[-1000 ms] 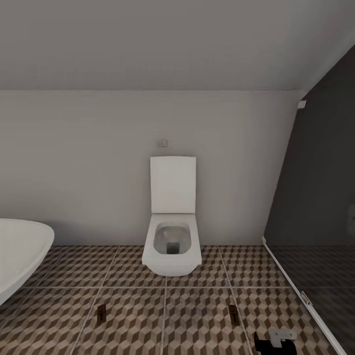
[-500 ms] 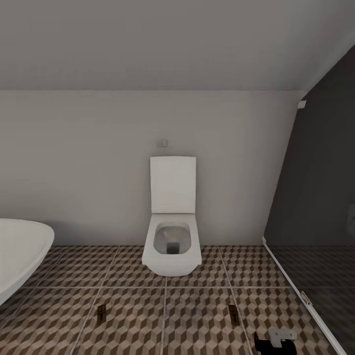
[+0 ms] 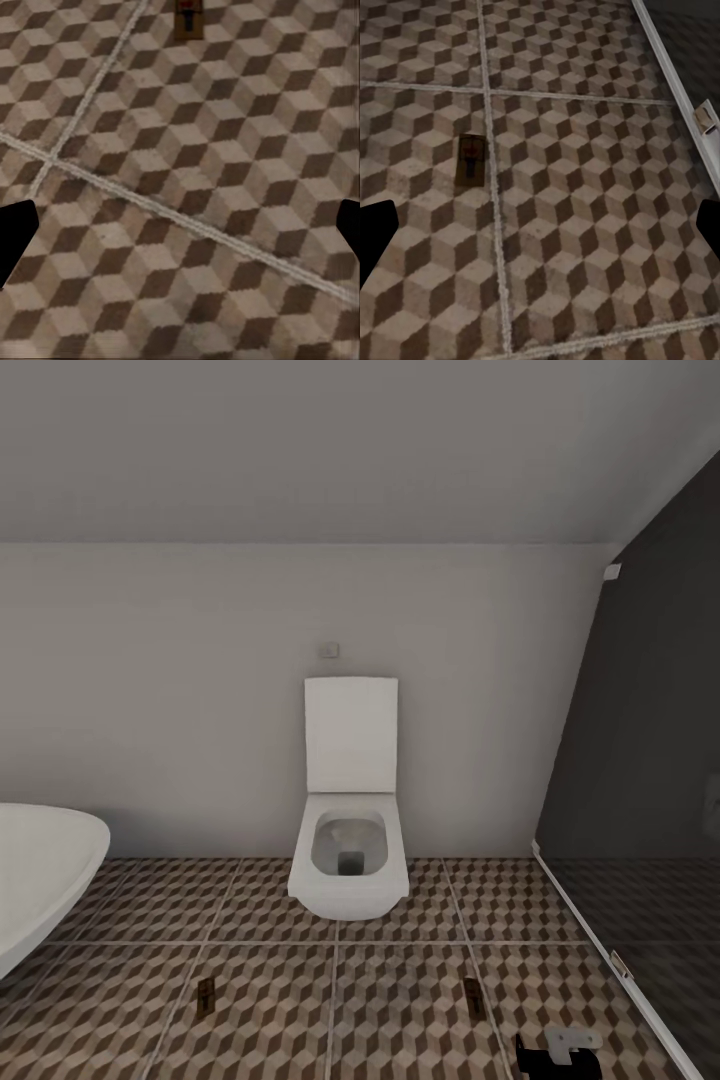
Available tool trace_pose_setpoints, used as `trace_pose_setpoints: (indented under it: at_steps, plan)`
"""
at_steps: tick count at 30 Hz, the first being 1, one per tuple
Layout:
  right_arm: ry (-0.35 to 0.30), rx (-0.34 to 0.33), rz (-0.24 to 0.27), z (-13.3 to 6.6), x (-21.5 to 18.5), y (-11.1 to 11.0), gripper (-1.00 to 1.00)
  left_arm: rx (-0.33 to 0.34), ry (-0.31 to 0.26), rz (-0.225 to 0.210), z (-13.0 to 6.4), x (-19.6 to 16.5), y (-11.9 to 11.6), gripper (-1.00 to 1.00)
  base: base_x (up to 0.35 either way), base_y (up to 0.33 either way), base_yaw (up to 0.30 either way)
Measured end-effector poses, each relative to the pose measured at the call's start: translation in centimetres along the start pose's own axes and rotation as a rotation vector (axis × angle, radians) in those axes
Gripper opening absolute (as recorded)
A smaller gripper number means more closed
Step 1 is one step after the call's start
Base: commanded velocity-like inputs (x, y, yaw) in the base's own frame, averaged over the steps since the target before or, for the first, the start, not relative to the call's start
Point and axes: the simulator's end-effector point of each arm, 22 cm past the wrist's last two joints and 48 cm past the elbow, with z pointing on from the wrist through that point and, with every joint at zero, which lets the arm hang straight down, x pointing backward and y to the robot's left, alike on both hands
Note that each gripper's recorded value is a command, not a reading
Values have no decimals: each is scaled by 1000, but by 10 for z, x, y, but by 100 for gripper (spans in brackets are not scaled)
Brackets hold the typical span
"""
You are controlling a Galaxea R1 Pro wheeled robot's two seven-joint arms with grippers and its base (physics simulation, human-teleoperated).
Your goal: Take the four mousetraps from the cabinet in the bathroom and place them on the bathroom floor. Make sure all four end up on the same floor surface, and ensure that at least two of them are either under or directly next to the same bathroom sink.
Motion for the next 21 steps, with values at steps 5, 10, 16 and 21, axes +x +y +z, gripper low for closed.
trace_pose_setpoints:
  at_steps: [5, 10, 16, 21]
  plan:
    - [0, 1, 0, 0, 0, 0, 100, 11, 6, -3, -2, 4, -9, 100, 0, 0, 0]
    - [0, 0, 0, 0, 0, 0, 100, 15, 9, -5, -3, 6, -12, 100, 0, 0, 0]
    - [0, 0, 0, 0, 0, 0, 100, 17, 9, -5, -4, 6, -13, 100, 0, 0, 0]
    - [0, 0, 0, 0, 0, 0, 100, 17, 9, -5, -4, 6, -13, 100, 0, 0, 0]
